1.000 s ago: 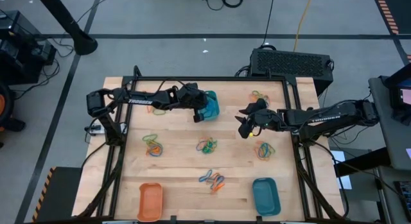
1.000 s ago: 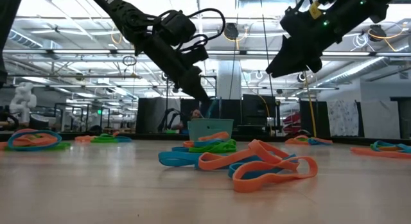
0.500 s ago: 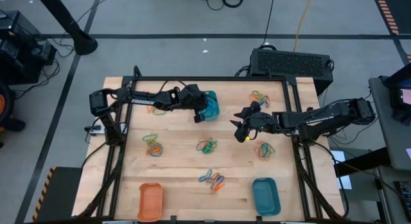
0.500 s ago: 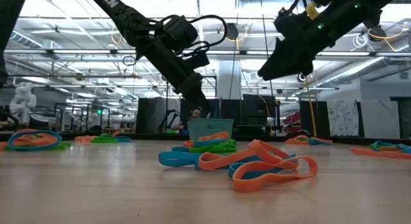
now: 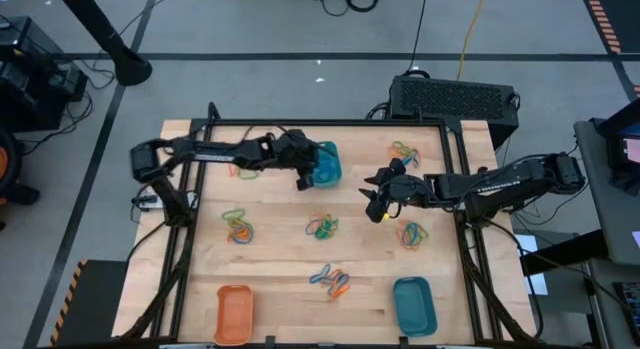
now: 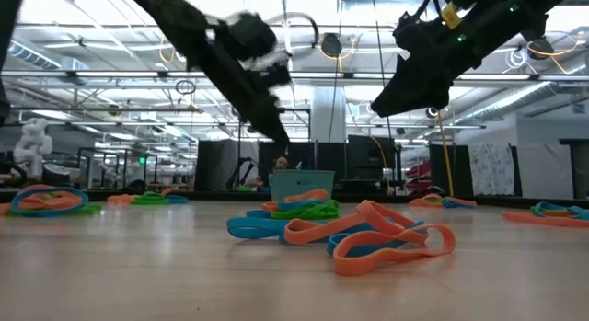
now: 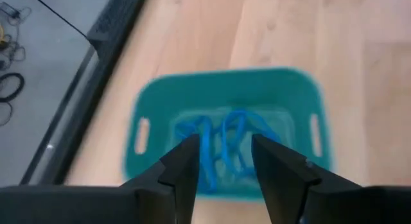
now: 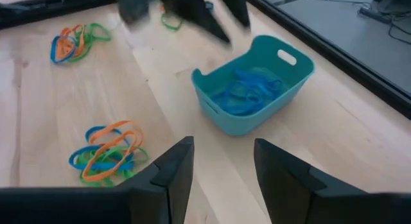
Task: Sort rubber bands into baskets
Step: Put the blue rubber band into the top blue bin
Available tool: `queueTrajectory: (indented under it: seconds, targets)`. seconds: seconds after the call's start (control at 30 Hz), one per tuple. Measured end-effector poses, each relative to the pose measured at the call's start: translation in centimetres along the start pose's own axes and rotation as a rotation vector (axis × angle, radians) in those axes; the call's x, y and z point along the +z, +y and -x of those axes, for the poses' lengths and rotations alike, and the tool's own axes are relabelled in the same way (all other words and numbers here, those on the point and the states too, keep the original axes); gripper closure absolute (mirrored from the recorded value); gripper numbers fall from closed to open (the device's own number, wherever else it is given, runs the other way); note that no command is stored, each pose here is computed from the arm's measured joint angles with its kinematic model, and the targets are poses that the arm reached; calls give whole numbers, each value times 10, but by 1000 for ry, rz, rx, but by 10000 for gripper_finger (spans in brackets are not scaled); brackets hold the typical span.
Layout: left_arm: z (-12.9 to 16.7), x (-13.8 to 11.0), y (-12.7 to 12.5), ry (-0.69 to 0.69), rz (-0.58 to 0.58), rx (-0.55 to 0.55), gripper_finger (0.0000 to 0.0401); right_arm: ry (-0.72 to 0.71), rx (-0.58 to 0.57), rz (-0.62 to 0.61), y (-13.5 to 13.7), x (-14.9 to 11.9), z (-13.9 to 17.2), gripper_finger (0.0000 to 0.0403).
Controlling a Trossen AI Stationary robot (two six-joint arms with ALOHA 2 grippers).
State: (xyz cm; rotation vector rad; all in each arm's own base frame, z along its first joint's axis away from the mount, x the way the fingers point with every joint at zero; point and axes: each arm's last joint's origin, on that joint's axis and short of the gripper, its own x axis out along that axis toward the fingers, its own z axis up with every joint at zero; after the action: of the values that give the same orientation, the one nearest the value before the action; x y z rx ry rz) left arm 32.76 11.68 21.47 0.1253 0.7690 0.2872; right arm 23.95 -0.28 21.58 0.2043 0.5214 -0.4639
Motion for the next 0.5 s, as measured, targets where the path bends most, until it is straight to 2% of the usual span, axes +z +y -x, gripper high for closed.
queueTrajectory:
  seconds: [0.1, 0.3, 0.43, 0.5]
  targets:
    - [45, 4, 4, 34, -3, -4, 249, 2, 15, 10, 4, -1, 2, 248]
    - [127, -6, 12, 85, 31, 20, 248, -14, 61, 27, 14, -3, 6, 248]
    - [146, -22, 14, 139, 76, 25, 248, -12, 87, 36, 20, -5, 9, 248]
    - [149, -34, 11, 219, 108, -26, 248, -8, 100, 30, 23, -7, 11, 248]
